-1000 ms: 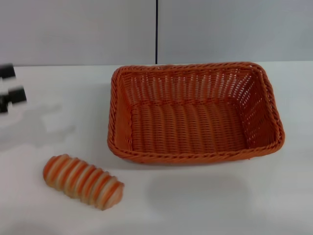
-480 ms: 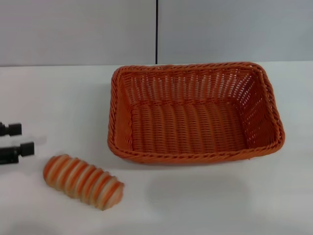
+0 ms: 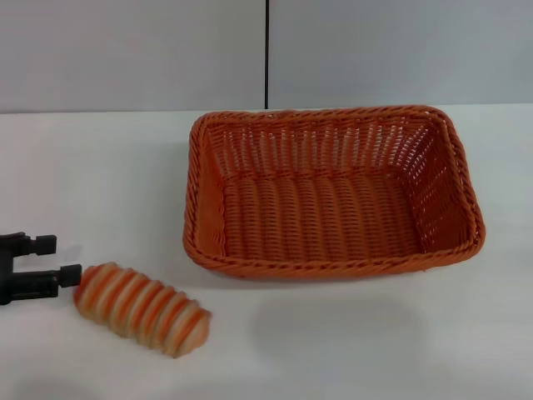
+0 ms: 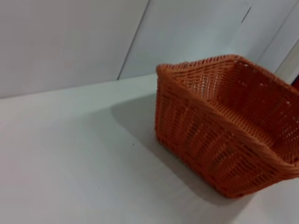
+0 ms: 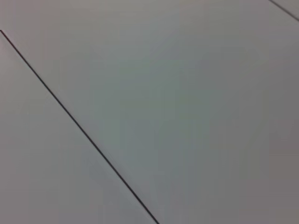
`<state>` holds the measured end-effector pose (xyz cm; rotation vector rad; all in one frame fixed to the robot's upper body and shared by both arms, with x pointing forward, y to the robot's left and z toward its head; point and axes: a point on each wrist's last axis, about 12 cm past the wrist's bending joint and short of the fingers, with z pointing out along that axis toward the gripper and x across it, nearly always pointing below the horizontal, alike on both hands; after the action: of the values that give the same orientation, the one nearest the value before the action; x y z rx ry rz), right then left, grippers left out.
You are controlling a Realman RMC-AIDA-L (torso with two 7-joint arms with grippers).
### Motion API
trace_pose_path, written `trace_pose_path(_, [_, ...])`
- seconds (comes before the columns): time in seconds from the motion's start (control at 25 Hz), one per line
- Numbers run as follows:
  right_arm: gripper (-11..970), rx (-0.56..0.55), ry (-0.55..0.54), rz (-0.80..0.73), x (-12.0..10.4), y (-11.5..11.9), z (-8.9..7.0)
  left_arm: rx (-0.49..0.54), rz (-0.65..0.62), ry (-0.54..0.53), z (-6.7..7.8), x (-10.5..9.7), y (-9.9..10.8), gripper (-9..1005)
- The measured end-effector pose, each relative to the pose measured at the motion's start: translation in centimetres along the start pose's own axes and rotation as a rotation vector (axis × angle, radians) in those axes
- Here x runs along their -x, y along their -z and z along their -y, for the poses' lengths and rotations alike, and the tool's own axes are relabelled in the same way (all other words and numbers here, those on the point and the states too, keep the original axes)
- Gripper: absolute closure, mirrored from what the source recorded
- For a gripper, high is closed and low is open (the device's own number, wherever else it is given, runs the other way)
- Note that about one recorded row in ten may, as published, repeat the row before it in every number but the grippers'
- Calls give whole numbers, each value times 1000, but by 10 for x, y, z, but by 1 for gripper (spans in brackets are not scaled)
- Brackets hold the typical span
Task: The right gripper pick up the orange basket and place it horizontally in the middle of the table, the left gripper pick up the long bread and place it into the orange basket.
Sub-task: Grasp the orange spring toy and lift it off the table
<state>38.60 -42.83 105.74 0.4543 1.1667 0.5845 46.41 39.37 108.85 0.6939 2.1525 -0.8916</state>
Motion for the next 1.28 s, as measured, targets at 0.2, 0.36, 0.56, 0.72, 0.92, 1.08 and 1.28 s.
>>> trace_pose_path(0.2, [501, 3, 0, -10, -1, 0, 0, 6, -3, -2, 0, -1, -5, 234])
trace_pose_path(0.36, [501, 6, 1, -9, -1, 0, -1, 16, -2, 0, -1, -3, -7, 235])
trace_pose_path(0.56, [502, 13, 0, -6, 0, 0, -1, 14, -4, 10, -1, -7, -12, 236])
trace_pose_path(0.72, [502, 14, 0, -4, 0, -1, -2, 7, -16, 15, -1, -10, -17, 237])
trace_pose_path(0.92, [502, 19, -1, -4, 0, -1, -2, 5, -40, 12, 0, -12, -23, 239])
trace_pose_path(1.08, [502, 43, 0, 7, 1, -2, -5, 3, -50, 10, -1, -12, -26, 240])
trace_pose_path(1.28, [503, 50, -2, 11, 1, -2, -6, -1, -50, 13, -1, -13, -27, 241])
